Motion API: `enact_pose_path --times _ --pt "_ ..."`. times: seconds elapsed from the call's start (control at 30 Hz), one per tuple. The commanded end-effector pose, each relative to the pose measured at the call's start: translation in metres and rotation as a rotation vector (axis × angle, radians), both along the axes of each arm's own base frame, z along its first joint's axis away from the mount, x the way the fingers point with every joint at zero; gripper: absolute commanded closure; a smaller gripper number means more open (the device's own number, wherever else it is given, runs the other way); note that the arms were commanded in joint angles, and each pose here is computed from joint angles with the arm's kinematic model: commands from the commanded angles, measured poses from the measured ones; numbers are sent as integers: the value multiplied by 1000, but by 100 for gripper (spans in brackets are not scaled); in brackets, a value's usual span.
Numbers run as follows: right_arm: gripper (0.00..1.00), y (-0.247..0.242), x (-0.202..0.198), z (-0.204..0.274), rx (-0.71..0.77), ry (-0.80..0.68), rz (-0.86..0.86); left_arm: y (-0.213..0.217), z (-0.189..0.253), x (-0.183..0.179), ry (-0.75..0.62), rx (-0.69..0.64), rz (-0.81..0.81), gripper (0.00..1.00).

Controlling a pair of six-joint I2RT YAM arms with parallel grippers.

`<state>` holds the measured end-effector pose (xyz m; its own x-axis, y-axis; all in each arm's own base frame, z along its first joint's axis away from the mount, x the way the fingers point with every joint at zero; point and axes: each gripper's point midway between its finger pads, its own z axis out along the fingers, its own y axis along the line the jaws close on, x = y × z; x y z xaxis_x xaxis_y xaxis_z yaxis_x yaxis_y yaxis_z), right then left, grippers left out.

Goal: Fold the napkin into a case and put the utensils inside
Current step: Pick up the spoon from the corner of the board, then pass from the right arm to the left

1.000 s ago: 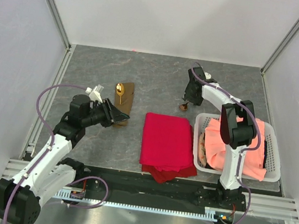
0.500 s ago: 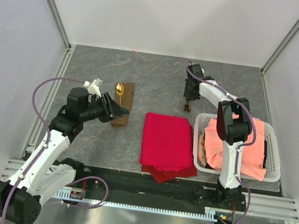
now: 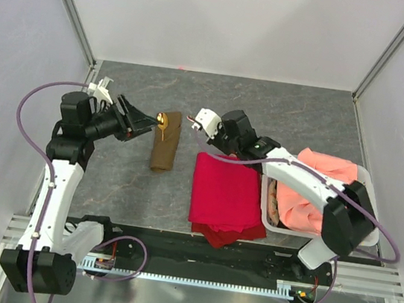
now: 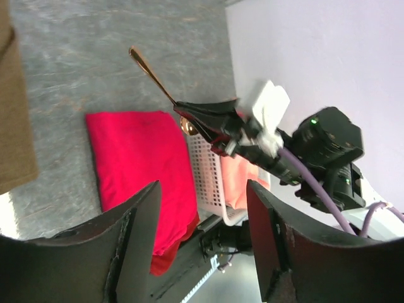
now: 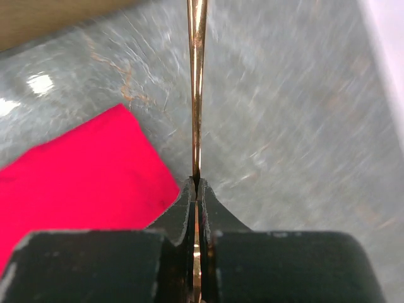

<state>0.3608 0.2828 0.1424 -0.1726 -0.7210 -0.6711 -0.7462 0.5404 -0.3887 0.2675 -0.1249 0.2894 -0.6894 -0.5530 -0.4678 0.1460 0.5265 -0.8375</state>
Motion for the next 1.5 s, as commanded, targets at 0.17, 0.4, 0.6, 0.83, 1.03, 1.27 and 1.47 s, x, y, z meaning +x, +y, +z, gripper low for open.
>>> enact_pose_path --times 0.17,0.4,0.6,0.83,1.03,1.27,1.47 --pt "100 -1 -86 44 -245 -256 708 -26 13 -17 -97 -9 -272 36" --pt "100 5 -128 84 -201 -288 934 -72 -15 -46 -122 22 -513 34" --pt "100 6 -149 97 -159 -310 1027 -98 -38 -60 -101 36 -663 32" --pt "100 10 -153 97 -127 -303 1040 -126 -52 -86 -85 4 -850 34" --pt "100 11 -149 97 -116 -309 1013 -135 -66 -100 -49 2 -904 43" --pt "100 15 -140 95 -68 -263 913 -134 -68 -95 -76 52 -859 92" --pt "2 32 -111 115 288 -96 458 -112 -55 -52 -223 249 -530 98"
